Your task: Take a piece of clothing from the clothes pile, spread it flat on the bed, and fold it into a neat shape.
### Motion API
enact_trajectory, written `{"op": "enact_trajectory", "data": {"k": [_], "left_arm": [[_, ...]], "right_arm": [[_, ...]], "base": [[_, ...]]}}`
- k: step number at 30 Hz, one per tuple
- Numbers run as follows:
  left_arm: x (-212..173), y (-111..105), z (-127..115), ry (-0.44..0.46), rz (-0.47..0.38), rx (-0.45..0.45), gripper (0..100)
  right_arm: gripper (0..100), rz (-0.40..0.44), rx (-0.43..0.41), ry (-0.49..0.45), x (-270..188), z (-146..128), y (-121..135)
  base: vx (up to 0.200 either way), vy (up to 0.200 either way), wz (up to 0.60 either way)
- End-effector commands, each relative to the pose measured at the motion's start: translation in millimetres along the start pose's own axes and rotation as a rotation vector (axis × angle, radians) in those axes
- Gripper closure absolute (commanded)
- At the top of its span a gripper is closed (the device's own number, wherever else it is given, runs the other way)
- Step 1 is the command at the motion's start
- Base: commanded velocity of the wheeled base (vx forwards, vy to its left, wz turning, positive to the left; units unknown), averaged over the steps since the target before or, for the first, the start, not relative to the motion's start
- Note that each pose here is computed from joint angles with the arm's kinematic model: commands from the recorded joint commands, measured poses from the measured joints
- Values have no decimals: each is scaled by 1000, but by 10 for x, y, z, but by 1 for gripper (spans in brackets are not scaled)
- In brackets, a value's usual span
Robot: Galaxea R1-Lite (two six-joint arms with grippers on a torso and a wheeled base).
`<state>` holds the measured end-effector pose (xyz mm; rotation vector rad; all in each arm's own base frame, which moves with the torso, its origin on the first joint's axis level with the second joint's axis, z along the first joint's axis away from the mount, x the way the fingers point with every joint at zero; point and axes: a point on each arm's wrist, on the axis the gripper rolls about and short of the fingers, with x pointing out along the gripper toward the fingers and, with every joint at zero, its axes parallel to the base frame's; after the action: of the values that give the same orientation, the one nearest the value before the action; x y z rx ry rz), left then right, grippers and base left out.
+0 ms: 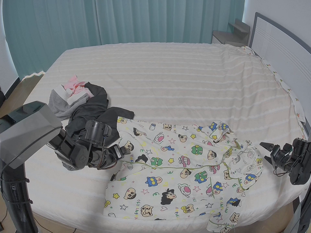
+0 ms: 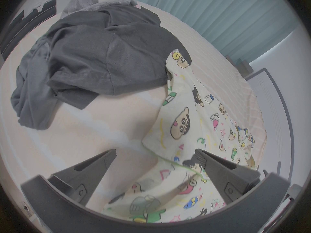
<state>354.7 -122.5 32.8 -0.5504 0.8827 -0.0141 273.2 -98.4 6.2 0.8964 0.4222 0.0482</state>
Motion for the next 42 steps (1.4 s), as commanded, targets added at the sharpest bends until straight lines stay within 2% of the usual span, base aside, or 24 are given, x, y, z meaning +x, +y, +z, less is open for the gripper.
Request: {"op": "enact_trajectory", "data": {"k": [1, 9, 10, 22, 26, 42], "left_arm": [[224, 19, 31, 3, 8, -28, 0], [375, -65, 66, -14, -7, -67, 0], [394, -63, 64, -13, -6, -70, 100], [421, -44, 66, -58, 47, -75, 100], [314, -79, 105, -72, 37, -74, 100], [192, -5, -6, -62, 81, -73, 100]], "right_arm": [[0, -2, 3, 7, 5, -18, -6], [0, 1, 1, 11, 12, -26, 2], [0, 3, 0, 13, 17, -31, 8], [0, 2, 0, 19, 18, -45, 9], [0, 1, 1, 17, 20, -41, 9], [0, -4, 1, 23, 14, -63, -4]], "base": [[0, 0, 0], [0, 0, 0], [0, 0, 0], [0, 0, 0], [0, 0, 0], [0, 0, 0]]}}
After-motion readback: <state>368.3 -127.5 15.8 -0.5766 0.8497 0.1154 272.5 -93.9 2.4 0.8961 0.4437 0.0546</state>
